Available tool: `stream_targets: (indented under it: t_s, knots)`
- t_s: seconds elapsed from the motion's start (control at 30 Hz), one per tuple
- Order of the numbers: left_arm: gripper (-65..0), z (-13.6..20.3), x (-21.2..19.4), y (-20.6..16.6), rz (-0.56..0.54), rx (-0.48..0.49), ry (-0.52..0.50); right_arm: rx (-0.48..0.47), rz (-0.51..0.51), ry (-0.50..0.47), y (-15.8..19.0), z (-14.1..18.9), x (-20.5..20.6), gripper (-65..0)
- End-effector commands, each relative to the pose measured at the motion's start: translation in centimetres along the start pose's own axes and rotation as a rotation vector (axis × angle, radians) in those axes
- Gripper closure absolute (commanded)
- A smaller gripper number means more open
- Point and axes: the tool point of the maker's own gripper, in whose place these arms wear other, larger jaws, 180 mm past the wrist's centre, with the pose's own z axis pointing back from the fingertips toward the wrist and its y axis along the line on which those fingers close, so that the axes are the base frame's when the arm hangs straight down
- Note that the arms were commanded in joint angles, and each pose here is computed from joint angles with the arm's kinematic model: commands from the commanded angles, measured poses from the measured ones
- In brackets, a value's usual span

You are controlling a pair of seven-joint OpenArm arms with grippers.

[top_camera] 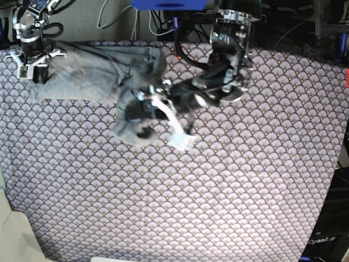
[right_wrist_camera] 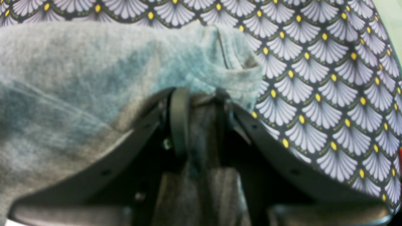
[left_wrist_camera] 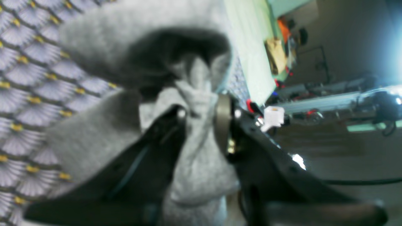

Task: Fold the T-shirt properly
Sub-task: 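Lift the strip end with the left gripper and drag it outward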

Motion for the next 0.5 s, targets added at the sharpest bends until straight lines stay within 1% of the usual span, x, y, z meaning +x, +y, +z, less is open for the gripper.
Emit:
stream_targets:
  t_s: [0.0, 0.1, 0.2, 0.3, 0.47]
  knots:
    - [0.0, -0.5, 1.5, -2.1, -0.029, -0.056, -0.040, 0.000, 0.012, -0.033, -0.5, 0.2, 1.0, -15.8]
    - [0.0, -1.9, 0.5, -2.8, -0.020, -0.025, 0.018, 0.000, 0.012, -0.033, -0.5, 0.2, 1.0, -15.8]
    - [0.0, -2.1, -0.1, -1.7, 0.022, 0.058, 0.048, -0.001, 0.014, -0.034, -0.5, 0.1, 1.1, -15.8]
    - [0.0, -1.3, -0.4, -0.1, 0.049, 0.117, 0.061, -0.004, 0.019, -0.035, -0.8, 0.2, 1.2, -15.8]
    - [0.0, 0.7, -0.2, 1.4, -0.002, 0.165, 0.062, -0.005, 0.025, -0.036, -1.0, 0.1, 1.3, -15.8]
